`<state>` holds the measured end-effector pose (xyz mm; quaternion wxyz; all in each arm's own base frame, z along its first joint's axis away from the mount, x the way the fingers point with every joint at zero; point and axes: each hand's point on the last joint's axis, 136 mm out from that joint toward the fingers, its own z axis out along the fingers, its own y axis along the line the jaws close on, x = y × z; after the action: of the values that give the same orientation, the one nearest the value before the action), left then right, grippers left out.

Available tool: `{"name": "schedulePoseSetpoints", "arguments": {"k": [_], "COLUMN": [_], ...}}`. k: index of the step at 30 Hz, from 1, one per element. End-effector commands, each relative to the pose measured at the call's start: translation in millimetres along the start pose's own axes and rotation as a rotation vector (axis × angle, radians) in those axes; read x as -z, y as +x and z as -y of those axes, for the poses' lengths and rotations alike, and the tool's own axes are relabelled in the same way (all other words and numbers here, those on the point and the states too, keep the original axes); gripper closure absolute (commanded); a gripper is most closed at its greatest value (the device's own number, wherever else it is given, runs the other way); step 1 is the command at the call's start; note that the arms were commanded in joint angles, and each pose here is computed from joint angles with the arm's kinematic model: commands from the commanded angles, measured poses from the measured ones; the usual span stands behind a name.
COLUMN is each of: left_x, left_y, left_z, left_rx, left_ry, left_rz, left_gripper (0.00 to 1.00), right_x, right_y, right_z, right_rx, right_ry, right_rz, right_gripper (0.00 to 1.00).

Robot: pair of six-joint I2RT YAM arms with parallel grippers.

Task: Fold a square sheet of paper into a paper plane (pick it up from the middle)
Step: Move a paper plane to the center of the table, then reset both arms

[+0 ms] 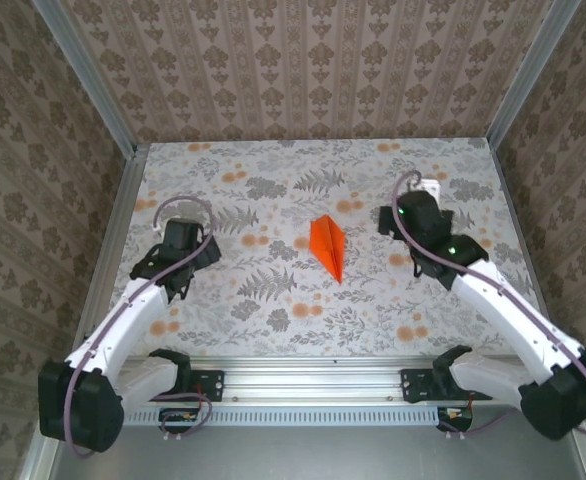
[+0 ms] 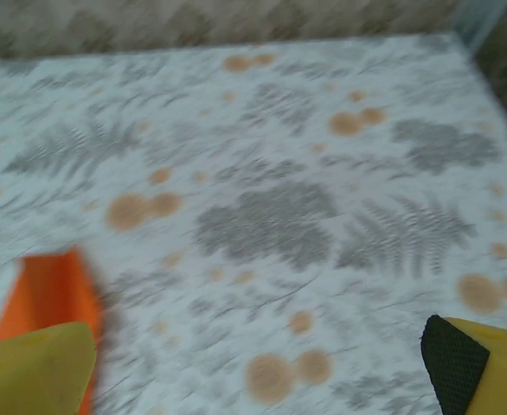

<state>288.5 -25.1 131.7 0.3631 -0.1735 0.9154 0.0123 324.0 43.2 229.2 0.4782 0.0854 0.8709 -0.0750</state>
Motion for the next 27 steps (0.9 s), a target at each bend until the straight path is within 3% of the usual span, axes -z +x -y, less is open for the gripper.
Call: {"name": "schedulePoseSetpoints", "arguments": {"k": [1,5,9,11,17,20,23,27], "left_x": [-7,-18,-35,-47,-71,-78,-83,-93], "left_y": [-22,-38,-44,-44,-52,-58,-67,-71], "left_z": [-35,-57,-63,-61,-40,-32,-23,-8], "left_rx": [-0.027,-0.063,-0.133,-0.127,-0.178,-0.218,-0.243,-0.294], "left_ry": [-0.141,-0.182,-0.184,-0.151,-0.034,-0.009,0.025,0.074], "left_rz": [0.073,0.109,0.175,0.186,0.322,0.357,0.402,0.417], "left_gripper": [0.0,0.0,0.0,0.0,0.0,0.0,0.0,0.0], "right_x": [-22,-69,-103,-114,-131,-137,-135,-136], "right_y": [8,57,76,69,46,57,61,66], "right_z": [42,75,70,62,32,32,33,34], "right_rx": [0.008,-0.033,0.01,0.036,0.033,0.014,-0.003,0.003], "right_ry": [0.138,0.175,0.158,0.131,-0.032,-0.072,-0.093,-0.083], "right_rz": [0.12,0.049,0.069,0.069,0.226,0.234,0.324,0.289], "right_gripper": [0.0,0.0,0.0,0.0,0.0,0.0,0.0,0.0]}}
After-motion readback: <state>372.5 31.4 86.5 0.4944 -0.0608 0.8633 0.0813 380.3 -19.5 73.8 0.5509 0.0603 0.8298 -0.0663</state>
